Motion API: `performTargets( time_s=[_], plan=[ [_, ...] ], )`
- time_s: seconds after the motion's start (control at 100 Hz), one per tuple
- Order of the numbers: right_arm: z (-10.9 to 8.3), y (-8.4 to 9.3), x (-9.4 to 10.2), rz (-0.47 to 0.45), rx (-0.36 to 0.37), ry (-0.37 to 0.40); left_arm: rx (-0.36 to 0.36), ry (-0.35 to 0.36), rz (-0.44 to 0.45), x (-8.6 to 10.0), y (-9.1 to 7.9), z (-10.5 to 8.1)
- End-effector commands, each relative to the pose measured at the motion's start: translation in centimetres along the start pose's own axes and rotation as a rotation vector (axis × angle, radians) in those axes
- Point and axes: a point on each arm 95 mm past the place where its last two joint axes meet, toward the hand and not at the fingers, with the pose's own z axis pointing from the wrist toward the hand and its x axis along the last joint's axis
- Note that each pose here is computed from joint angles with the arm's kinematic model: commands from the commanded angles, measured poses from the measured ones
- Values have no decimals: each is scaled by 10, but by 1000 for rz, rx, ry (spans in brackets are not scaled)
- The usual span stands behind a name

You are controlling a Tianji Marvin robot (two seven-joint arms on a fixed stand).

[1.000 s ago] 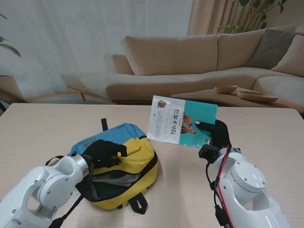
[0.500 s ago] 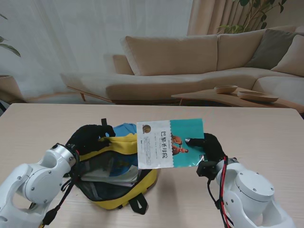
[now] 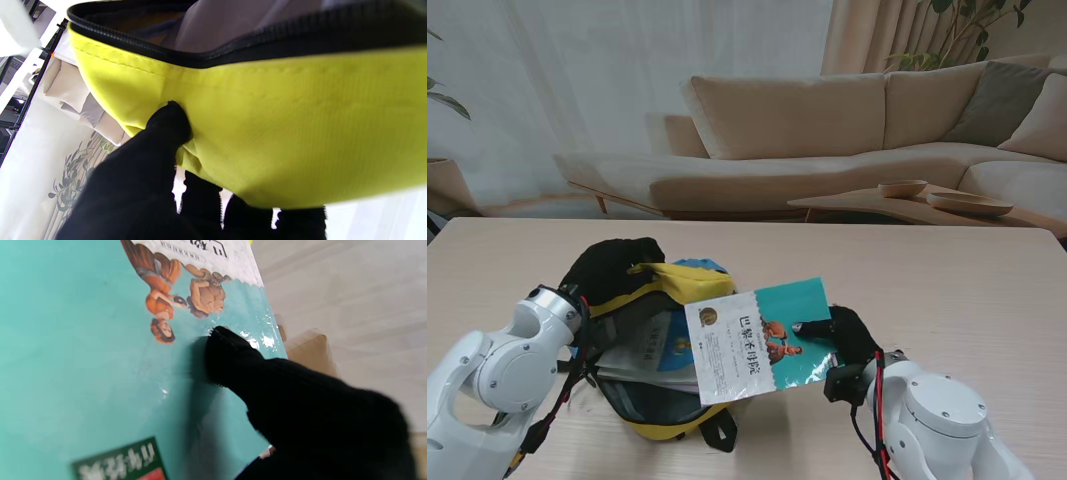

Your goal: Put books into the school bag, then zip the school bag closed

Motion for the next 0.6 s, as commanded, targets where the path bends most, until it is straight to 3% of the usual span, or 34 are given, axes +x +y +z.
performTargets(
  time_s=[0.0,0.4,0.59],
  plan=[
    [1,-13,-7,1,36,-16,15,18,-7,9,-6,-1],
    [28,-60,-14,3,18,-116,51,42,-37,17,-7,-8],
    [41,-82,-17,40,-23,-176,68,52,-51,20,-7,-12]
  ],
)
